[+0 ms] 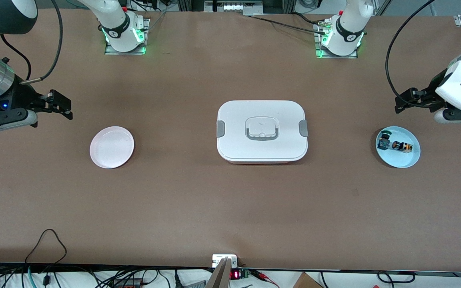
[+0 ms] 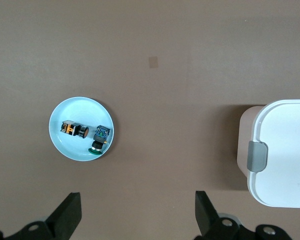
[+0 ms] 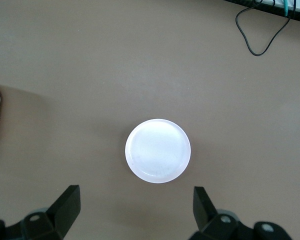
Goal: Transfer orange switch to right arm and place
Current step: 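Move the left gripper down toward the switches on the blue plate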
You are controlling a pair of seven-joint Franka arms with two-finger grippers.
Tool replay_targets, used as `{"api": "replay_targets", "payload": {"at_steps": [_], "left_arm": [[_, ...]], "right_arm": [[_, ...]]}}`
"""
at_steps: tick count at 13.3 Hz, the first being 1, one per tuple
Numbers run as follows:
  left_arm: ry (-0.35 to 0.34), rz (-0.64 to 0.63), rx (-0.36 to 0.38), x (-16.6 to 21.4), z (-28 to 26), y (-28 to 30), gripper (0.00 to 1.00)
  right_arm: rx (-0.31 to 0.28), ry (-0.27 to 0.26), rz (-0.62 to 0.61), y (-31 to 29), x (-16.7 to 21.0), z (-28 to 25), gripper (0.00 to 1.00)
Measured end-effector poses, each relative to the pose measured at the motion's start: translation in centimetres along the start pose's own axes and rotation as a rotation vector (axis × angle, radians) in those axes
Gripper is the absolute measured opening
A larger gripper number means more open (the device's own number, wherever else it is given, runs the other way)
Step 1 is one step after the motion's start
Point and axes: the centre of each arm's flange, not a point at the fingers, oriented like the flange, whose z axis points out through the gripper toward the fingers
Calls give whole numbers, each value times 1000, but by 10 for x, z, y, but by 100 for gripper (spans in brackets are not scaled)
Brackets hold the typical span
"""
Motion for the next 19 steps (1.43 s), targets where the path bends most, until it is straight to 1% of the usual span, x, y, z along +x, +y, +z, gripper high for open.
{"api": "replay_targets", "payload": {"at_steps": [7,9,10,15,17,19], "left_arm": [[-1,0,0,0,0,0,100],[-10,0,1,0,2,0,100],[-28,0,2,-1,5,0,100],[-170,5,14,-1,33,3,100],[-221,-17,16,3,45,-9,100],[-250,-49,10,10,57,-32,100]], "right_arm": [[0,0,0,0,0,0,100],[0,0,0,0,0,0,100],[0,0,0,0,0,0,100],[0,0,0,0,0,0,100],[0,0,0,0,0,0,100],[0,0,0,0,0,0,100]]}}
